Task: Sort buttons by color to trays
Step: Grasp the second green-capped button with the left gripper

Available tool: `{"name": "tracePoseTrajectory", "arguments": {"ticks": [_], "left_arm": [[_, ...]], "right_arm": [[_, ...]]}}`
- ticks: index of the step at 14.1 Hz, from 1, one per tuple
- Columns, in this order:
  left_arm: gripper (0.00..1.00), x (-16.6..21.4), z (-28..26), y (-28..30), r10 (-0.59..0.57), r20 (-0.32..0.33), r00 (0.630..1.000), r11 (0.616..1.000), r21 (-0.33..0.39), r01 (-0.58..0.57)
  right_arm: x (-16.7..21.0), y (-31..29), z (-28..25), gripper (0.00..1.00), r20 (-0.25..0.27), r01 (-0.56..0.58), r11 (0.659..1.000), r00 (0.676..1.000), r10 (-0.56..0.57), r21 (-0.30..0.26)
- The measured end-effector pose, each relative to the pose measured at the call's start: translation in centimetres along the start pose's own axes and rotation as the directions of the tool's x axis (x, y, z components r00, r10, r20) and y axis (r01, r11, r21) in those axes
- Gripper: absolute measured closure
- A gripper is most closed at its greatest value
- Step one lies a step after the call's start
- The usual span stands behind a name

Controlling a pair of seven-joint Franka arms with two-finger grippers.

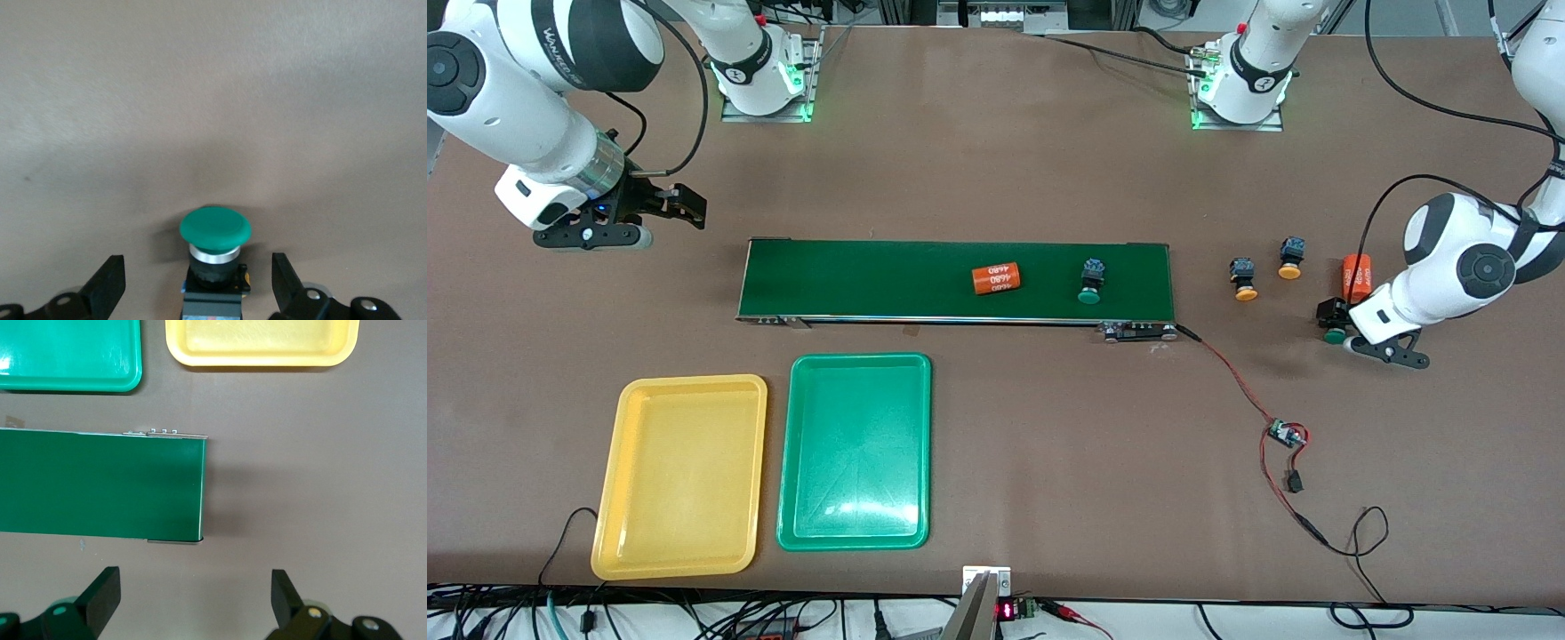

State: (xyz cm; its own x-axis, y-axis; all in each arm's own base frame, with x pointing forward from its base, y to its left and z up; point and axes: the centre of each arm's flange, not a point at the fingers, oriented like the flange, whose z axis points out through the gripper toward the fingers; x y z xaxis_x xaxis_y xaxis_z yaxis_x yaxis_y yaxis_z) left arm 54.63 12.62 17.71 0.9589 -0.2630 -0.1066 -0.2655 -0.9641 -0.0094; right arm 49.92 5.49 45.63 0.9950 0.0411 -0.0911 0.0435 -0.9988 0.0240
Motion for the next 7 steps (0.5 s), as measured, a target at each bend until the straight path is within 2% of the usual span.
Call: {"name": "tracePoseTrajectory", "arguments": {"ticks": [5,7], "left_arm": [[0.56,-1.04,0.99,-0.16,-0.003,0.012,1.000,1.000,-0.021,0.003],[0.56,-1.04,0.92,-0.19,-0.002,0.009,1.000,1.000,-0.023,0.002]], "right_arm": [[0.01,-0.01,0.05,0.00,0.001,0.003,1.000,1.000,-0.003,0.000],[0.03,0.00,0.11,0.00,0.002,0.017,1.000,1.000,-0.017,0.000]]}}
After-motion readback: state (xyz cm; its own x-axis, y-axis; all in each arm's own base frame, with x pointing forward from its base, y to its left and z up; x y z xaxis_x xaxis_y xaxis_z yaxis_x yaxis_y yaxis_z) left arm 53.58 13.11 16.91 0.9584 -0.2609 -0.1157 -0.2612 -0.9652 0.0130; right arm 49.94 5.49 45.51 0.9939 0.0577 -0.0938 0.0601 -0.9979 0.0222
